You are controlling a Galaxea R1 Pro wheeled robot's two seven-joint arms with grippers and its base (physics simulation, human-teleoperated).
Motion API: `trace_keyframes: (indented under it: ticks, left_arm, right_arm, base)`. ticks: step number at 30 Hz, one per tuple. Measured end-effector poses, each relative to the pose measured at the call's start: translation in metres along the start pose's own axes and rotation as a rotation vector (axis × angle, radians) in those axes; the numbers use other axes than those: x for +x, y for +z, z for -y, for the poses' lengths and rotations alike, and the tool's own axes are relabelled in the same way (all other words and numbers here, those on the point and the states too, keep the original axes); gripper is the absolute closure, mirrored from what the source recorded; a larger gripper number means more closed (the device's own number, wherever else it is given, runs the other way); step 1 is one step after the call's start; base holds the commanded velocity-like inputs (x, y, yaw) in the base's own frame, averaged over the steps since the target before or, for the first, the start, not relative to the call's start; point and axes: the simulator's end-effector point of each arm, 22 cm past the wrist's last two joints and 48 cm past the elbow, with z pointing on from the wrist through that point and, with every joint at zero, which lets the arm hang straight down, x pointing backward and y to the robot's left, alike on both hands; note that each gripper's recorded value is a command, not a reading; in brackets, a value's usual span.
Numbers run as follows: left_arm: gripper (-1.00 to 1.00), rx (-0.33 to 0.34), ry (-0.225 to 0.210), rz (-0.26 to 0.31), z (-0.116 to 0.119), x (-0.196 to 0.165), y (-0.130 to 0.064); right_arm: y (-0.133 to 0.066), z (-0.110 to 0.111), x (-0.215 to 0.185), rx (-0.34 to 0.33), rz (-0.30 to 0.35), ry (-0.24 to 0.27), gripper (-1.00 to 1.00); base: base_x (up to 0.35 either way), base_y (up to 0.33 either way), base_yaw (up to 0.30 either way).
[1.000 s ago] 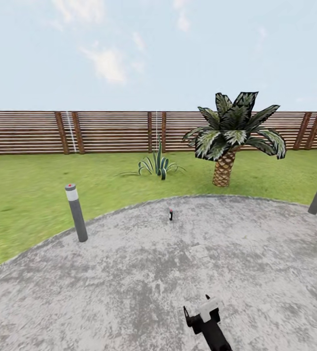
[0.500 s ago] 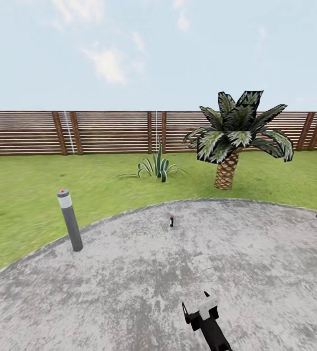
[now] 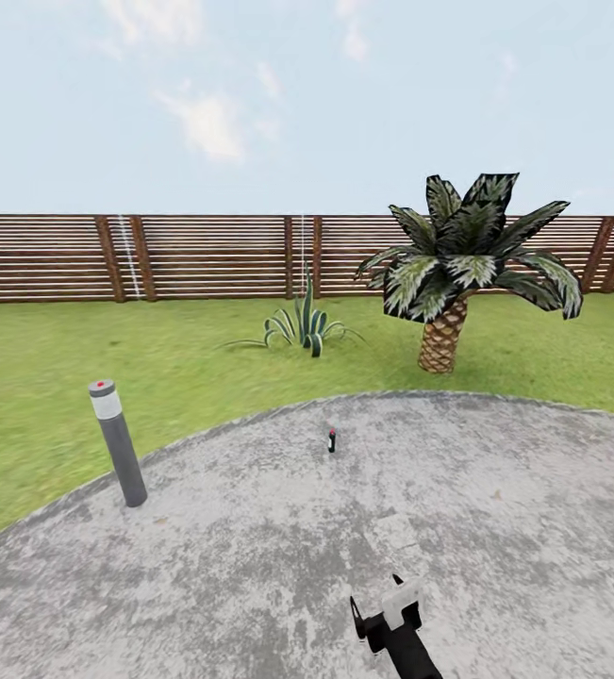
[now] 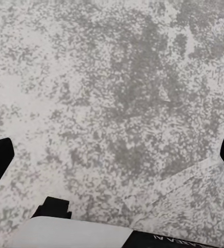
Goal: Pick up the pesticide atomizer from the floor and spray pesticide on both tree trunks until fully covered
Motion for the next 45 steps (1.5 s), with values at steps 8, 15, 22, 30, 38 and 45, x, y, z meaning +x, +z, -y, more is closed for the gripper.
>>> trace_keyframes:
  ticks: [8, 15, 22, 30, 38, 45]
  left_arm:
    - [-1.00, 0.000, 0.000, 0.000, 0.000, 0.000, 0.000]
    - [-1.00, 0.000, 0.000, 0.000, 0.000, 0.000, 0.000]
    - [-1.00, 0.001, -0.001, 0.000, 0.001, 0.000, 0.000]
    - [-1.00, 0.001, -0.001, 0.000, 0.001, 0.000, 0.000]
    - [-1.00, 0.001, -0.001, 0.000, 0.001, 0.000, 0.000]
    - [-1.00, 0.002, -0.001, 0.000, 0.001, 0.000, 0.000]
  right_arm:
    - [0.000, 0.000, 0.000, 0.001, 0.001, 0.001, -1.00]
    - [0.000, 0.000, 0.000, 0.001, 0.001, 0.001, -1.00]
    - [-0.003, -0.007, 0.009, -0.010, -0.021, 0.008, -1.00]
    - [-0.006, -0.021, 0.018, -0.027, -0.046, 0.022, -1.00]
    - [-0.011, -0.027, 0.034, -0.039, -0.083, 0.027, -1.00]
    - [-0.023, -0.035, 0.063, -0.055, -0.148, 0.037, -1.00]
  base:
    - [0.337, -0.126, 0.000]
    - [0.337, -0.128, 0.000]
    - [0.337, -0.045, 0.000]
    - [0.336, -0.003, 0.000]
    - [0.336, 0.002, -0.093]
    - [0.336, 0.091, -0.105]
